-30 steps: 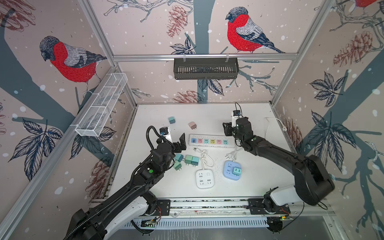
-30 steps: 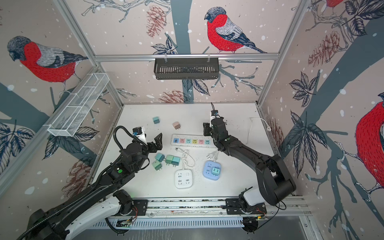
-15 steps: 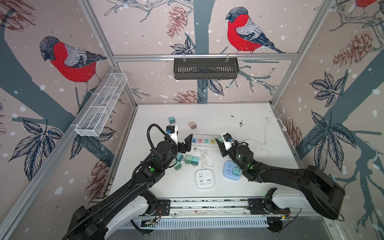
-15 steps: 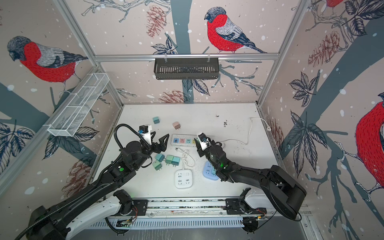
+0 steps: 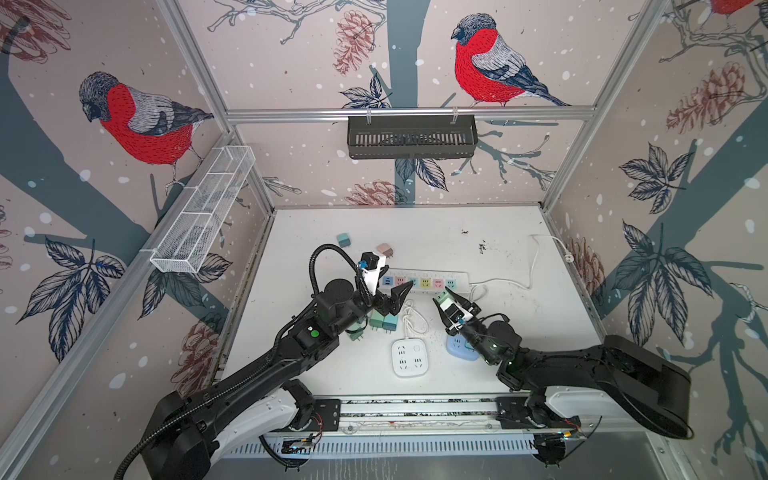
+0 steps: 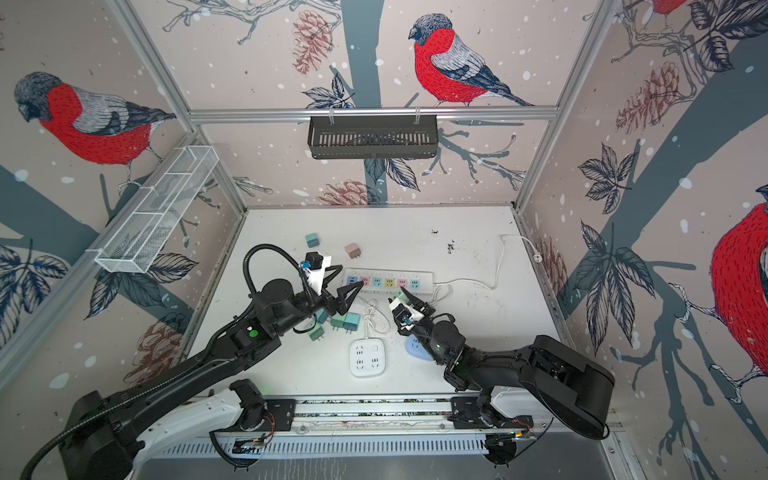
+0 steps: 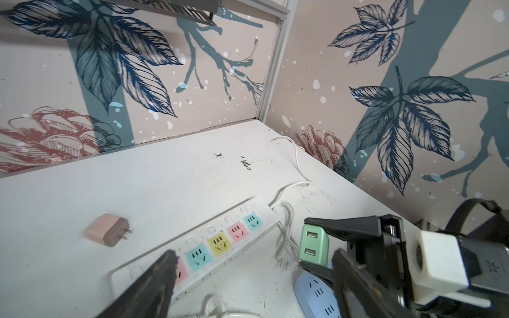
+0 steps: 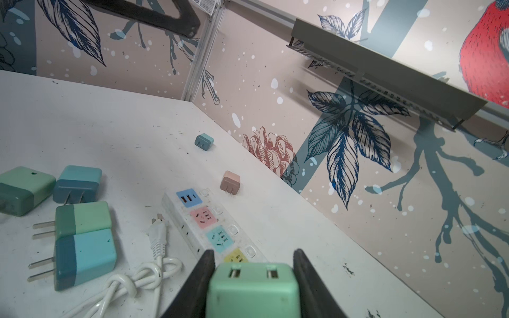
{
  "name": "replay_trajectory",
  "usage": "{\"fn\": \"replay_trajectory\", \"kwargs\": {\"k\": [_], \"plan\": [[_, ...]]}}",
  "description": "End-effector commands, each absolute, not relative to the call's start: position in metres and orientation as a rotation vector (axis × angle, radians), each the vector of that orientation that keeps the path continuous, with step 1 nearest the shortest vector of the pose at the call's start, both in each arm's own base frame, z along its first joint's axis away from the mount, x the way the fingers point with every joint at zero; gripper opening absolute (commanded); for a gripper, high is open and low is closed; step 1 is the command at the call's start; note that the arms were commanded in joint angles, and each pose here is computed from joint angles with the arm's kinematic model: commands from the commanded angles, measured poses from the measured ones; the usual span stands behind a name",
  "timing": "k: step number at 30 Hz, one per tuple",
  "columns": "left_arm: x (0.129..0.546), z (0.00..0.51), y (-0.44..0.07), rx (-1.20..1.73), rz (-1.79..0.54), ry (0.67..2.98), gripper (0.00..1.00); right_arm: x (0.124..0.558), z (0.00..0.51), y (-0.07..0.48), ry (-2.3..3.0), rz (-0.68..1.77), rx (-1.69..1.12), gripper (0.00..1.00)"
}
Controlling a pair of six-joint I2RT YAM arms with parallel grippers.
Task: Insert the plug
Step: 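Carry the green adapter toward the left gripper while the left gripper approaches, then close the left gripper on the green adapter held by the right gripper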
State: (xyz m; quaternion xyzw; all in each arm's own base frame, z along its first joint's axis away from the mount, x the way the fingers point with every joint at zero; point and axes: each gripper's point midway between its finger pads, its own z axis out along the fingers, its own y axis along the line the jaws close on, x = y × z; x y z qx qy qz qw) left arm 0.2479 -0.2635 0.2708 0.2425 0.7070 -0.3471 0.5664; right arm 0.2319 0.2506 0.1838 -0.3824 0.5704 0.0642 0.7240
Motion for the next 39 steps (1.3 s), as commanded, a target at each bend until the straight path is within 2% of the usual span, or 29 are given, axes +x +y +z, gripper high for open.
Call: {"fn": "replay_trajectory", "kwargs": {"k": [1,7,18,27,39], "plan": [[0.231,0.287,-0.283,0.702,-0.896,1.572,0.85,0.227,0.211,0.243,1.145,0.096,-0.793,0.01],[0.213,0.286,-0.305,0.843,-0.972,1.543,0.8,0.192,0.22,0.248,1.007,0.122,-0.863,0.01],[0.191,0.269,-0.35,1.103,-0.98,1.652,0.73,0.171,0.226,0.245,0.957,0.151,-0.913,0.0],[0.184,0.224,-0.379,1.248,-0.903,1.804,0.65,0.162,0.23,0.236,0.92,0.238,-0.93,0.01],[0.176,0.234,-0.389,1.285,-0.98,1.796,0.61,0.169,0.226,0.239,0.944,0.206,-0.93,0.01]]}}
